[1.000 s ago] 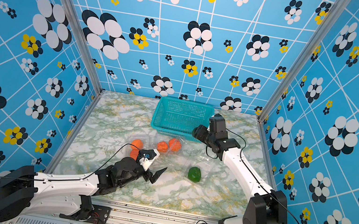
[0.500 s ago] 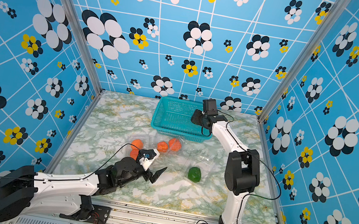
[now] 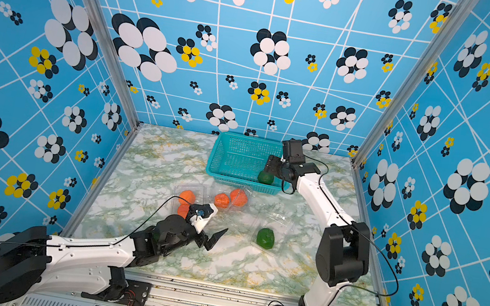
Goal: Take oranges out of containers
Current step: Pick up the orange from the packing box.
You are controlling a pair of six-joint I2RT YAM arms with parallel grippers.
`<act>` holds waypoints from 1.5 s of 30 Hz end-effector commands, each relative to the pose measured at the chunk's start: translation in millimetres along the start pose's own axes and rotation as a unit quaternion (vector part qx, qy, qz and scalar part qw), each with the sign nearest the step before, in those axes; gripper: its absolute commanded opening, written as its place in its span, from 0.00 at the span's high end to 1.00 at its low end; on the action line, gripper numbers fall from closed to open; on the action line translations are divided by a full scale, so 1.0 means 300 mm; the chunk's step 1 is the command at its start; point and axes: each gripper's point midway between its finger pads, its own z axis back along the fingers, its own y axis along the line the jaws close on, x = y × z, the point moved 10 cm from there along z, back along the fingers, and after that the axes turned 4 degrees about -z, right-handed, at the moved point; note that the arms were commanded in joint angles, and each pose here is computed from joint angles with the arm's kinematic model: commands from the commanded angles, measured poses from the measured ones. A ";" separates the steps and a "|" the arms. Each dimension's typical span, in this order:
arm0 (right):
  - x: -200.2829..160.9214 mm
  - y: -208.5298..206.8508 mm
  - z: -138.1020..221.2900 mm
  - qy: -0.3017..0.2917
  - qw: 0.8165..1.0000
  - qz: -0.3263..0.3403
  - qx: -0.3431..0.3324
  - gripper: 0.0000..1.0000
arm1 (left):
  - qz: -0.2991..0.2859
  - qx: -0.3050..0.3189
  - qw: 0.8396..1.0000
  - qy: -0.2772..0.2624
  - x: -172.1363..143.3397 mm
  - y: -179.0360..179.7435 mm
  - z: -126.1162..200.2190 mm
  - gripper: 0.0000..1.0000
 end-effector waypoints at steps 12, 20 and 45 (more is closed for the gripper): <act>-0.557 -0.112 0.130 0.137 0.989 0.022 -0.046 0.30 | 0.011 -0.001 0.999 -0.031 0.036 0.007 0.021 0.00; -0.684 -0.178 0.120 0.138 0.988 0.001 -0.064 0.29 | 0.019 -0.009 0.999 -0.031 0.037 0.003 0.019 0.00; -0.605 -0.148 0.175 0.061 0.997 -0.033 -0.044 0.47 | 0.013 -0.004 1.000 -0.006 0.011 -0.003 -0.016 0.01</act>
